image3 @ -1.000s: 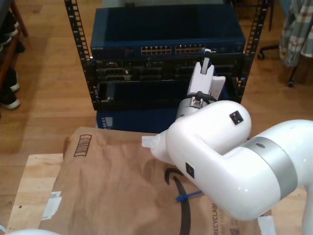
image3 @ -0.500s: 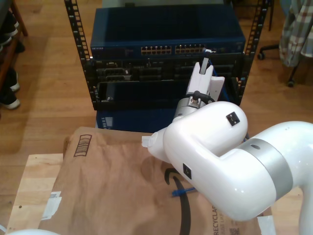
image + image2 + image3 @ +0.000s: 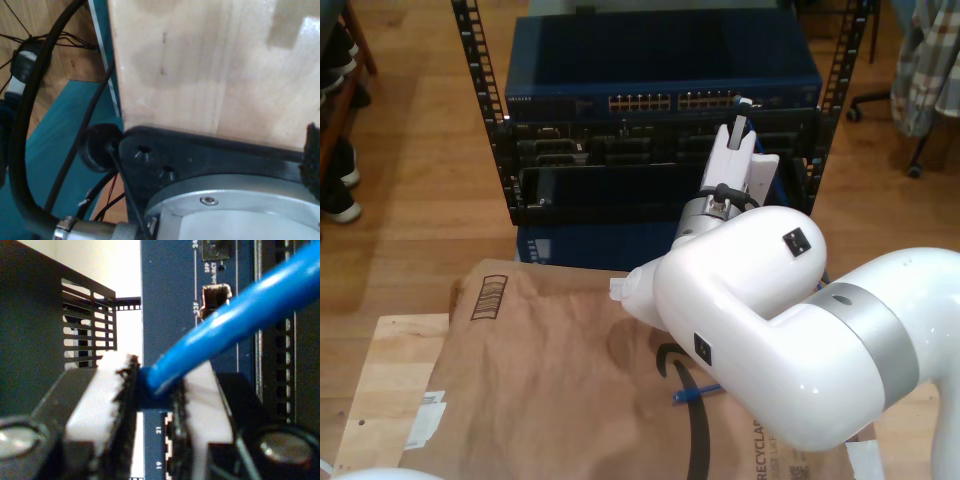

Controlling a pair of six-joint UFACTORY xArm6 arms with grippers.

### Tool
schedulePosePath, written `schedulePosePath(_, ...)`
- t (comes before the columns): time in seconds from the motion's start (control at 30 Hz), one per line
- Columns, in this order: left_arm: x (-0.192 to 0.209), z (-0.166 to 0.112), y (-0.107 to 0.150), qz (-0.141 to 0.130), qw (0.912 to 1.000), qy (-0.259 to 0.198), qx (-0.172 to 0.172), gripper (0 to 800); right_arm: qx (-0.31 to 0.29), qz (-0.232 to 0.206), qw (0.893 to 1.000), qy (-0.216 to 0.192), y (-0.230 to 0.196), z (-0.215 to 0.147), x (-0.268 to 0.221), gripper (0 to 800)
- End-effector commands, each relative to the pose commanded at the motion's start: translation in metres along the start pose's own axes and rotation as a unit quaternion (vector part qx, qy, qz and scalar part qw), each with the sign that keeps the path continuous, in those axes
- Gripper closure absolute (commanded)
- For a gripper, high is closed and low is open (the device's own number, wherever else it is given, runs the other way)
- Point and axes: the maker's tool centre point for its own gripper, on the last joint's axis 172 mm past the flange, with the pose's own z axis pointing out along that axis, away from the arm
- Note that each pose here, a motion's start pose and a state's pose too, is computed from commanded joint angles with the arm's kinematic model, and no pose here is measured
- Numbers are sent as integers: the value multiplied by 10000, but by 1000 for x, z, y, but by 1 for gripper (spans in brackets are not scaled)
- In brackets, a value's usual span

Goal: Grab the cable and plug it in

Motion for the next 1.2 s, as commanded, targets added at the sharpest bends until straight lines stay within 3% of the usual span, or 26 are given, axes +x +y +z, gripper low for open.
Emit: schedulePosePath(1.2, 0, 0, 0, 0, 10000, 0, 0, 1, 26, 62, 10000, -7, 8, 7, -6, 800)
